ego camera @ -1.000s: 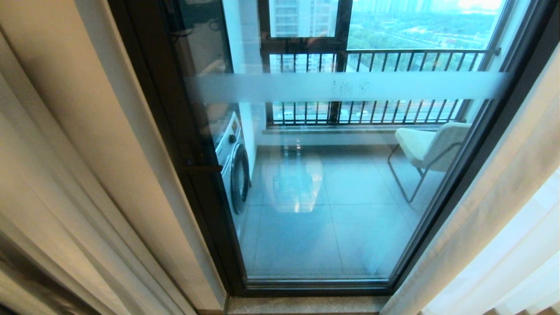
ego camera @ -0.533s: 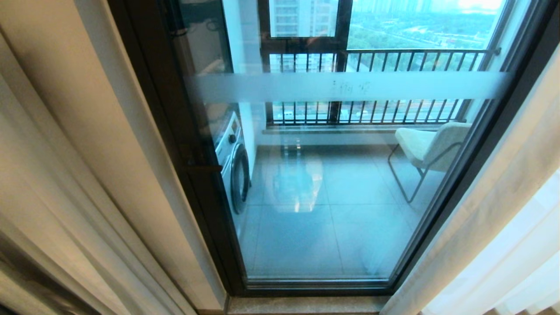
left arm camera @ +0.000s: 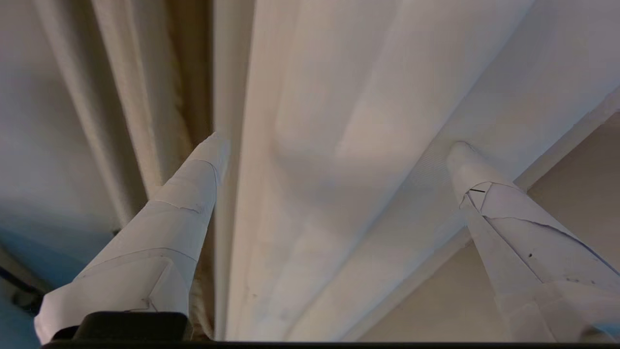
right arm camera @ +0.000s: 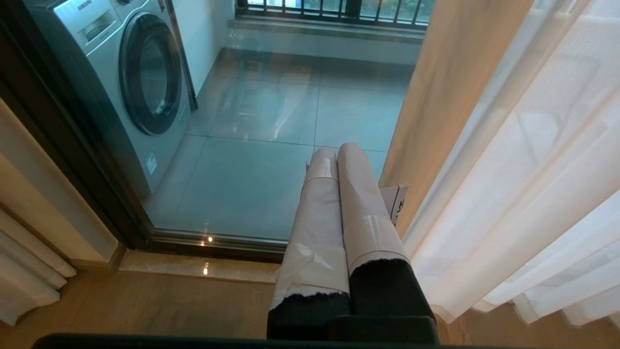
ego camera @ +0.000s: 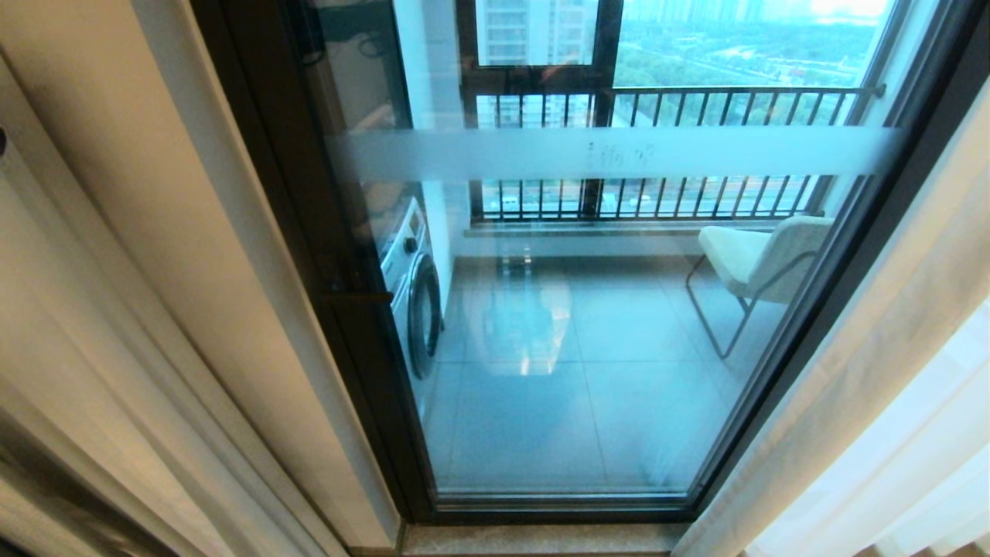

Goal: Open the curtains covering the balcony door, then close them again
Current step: Close the inner curtains on both sides

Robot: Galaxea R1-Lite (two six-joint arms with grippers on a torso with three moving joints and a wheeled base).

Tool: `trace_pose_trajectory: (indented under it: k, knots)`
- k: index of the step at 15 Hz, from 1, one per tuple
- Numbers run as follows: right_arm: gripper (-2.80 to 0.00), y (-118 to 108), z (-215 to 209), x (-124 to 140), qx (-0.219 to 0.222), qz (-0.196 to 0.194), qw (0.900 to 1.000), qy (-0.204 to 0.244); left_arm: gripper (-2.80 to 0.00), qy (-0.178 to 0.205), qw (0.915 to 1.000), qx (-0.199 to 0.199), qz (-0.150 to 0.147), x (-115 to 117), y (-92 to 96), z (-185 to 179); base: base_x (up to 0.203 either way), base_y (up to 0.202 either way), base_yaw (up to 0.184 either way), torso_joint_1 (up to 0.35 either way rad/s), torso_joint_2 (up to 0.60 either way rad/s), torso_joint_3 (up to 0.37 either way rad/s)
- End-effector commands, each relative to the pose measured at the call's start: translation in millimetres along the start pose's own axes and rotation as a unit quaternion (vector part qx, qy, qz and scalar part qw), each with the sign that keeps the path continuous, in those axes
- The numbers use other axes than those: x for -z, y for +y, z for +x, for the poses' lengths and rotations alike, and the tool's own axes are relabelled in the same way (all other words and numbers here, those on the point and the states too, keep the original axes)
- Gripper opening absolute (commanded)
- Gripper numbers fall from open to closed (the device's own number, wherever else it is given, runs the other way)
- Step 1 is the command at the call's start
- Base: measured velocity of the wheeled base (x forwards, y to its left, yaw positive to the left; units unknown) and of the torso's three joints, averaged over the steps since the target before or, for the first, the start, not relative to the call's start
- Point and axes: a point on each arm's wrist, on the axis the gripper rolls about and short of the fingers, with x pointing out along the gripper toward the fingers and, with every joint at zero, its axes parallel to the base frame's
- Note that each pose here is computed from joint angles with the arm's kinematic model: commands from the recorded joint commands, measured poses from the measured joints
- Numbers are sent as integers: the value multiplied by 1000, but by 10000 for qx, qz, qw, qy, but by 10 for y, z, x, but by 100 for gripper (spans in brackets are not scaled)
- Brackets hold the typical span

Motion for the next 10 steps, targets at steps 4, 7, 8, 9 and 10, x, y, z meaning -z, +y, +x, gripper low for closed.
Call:
trace_pose_trajectory:
  k: [4, 7, 8, 9, 10]
  knots:
    - [-280, 0, 6, -2, -5, -2, 10000, 36, 0, 55, 9999, 128, -87, -34, -60, 68, 0, 0, 0, 0, 0, 0]
    - [-280, 0, 6, -2, -5, -2, 10000, 36, -280, 48, 9998, 165, -89, -41, -77, 61, 0, 0, 0, 0, 0, 0]
    - [-280, 0, 6, -2, -5, -2, 10000, 36, -280, 36, 9998, 178, -106, -49, -82, 55, 0, 0, 0, 0, 0, 0]
    - [-280, 0, 6, -2, -5, -2, 10000, 36, -280, 36, 9997, 206, -113, -55, -85, 48, 0, 0, 0, 0, 0, 0]
    - [-280, 0, 4, -1, -5, -2, 10000, 29, -280, 54, 9996, 242, -111, -55, -82, 47, 0, 0, 0, 0, 0, 0]
